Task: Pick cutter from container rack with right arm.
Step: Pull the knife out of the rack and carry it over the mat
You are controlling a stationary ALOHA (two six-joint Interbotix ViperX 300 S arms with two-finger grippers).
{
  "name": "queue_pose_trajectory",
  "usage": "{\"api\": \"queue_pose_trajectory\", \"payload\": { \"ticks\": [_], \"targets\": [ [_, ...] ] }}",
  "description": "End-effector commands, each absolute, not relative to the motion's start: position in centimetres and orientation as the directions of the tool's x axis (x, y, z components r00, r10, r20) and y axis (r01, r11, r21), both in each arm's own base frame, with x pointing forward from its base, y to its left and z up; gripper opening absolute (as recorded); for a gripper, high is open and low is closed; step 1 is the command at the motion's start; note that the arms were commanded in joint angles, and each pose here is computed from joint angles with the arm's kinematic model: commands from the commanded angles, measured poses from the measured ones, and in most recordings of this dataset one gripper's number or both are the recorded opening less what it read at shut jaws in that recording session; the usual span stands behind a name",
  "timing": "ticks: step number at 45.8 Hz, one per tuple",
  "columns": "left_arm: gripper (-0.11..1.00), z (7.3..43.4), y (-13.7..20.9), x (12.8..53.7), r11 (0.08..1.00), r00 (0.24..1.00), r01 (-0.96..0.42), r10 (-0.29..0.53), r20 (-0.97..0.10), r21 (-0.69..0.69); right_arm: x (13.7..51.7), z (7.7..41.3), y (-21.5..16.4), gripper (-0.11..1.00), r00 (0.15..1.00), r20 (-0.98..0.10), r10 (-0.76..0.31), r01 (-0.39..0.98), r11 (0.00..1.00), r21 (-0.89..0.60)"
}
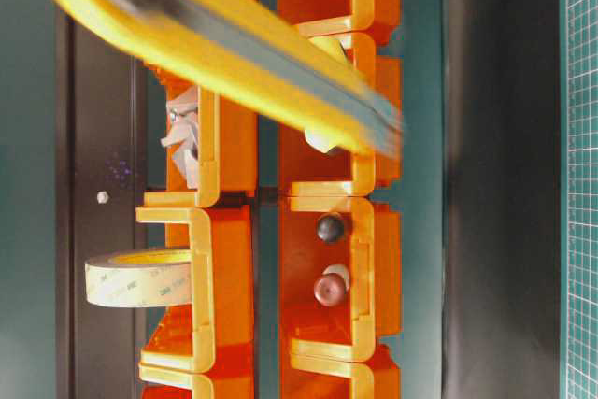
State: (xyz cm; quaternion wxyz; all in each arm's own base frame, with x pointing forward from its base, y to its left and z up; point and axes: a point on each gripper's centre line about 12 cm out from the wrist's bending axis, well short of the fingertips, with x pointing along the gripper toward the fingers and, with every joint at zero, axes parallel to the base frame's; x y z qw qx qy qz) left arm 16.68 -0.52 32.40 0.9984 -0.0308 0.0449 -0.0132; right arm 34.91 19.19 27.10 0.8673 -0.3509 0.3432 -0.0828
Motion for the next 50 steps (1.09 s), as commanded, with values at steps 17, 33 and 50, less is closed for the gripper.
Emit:
{"api": "queue_pose_trajectory", "payload": {
  "ticks": [17, 33, 50],
  "targets": [
    [0.00, 33.5, -0.7, 16.7, 0.997, 0.997, 0.033, -0.038, -0.063, -0.069, 40.2, 19.6, 13.6, 0.28, 0.731, -0.629, -0.264, -0.309, 0.694, -0.650],
    [0.00, 33.4, -0.7, 16.8, 0.997, 0.997, 0.034, -0.039, -0.070, -0.069, 41.7, 16.5, 9.7, 0.28, 0.679, -0.671, -0.296, -0.309, 0.714, -0.628],
    [0.00, 33.7, -0.7, 16.7, 0.997, 0.998, 0.035, -0.039, -0.058, -0.068, 41.1, 13.9, 9.3, 0.28, 0.644, -0.712, -0.279, -0.345, 0.725, -0.596]
  ]
}}
